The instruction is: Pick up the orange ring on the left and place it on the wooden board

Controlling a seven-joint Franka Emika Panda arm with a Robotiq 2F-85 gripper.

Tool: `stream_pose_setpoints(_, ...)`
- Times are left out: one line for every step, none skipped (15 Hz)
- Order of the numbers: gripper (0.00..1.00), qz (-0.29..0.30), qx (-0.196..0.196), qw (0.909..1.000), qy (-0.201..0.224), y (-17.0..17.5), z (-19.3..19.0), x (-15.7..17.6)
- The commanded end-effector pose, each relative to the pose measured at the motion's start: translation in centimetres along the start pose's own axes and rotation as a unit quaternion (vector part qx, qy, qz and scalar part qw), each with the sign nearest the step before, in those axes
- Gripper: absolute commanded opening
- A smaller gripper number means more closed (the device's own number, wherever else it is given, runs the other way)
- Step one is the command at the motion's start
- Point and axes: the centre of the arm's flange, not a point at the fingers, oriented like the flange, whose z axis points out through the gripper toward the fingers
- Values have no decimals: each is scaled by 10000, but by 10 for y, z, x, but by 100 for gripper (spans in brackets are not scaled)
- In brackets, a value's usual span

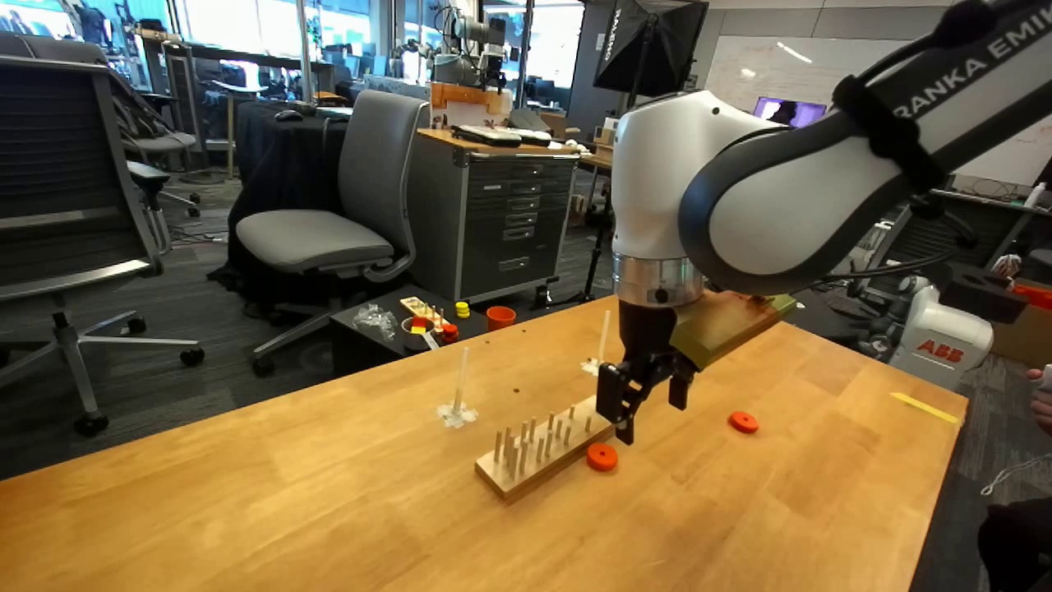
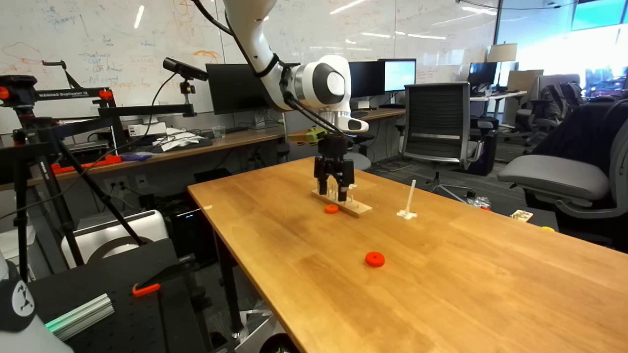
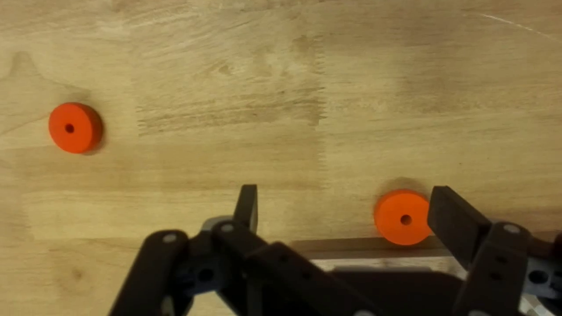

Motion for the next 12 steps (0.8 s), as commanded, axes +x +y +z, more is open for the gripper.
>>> stream_pose_setpoints(100,121,-52,9991,392,-14,5,3)
stream_pose_setpoints(100,182,-12,9986,488,-18,6,3)
stream_pose_setpoints(100,244,42,9981,559,-21,8,4)
stream_pose_setpoints(100,304,97,9976,608,-25,10,4)
stream_pose_setpoints(100,348,126,9972,644,-28,13,4)
stream_pose_setpoints(100,392,165,9969,661,-29,16,5)
stream_pose_setpoints(100,472,202,9963,688,-30,18,6)
stream_pose_setpoints(100,527,223,9958,717,-30,20,7)
stream_pose_setpoints(100,595,237,9949,785,-29,22,9)
stream_pose_setpoints(100,648,257,9942,824,-28,23,10)
stream_pose_setpoints(100,716,289,9933,857,-26,25,13)
stream_pose_setpoints(100,765,317,9926,892,-24,25,15)
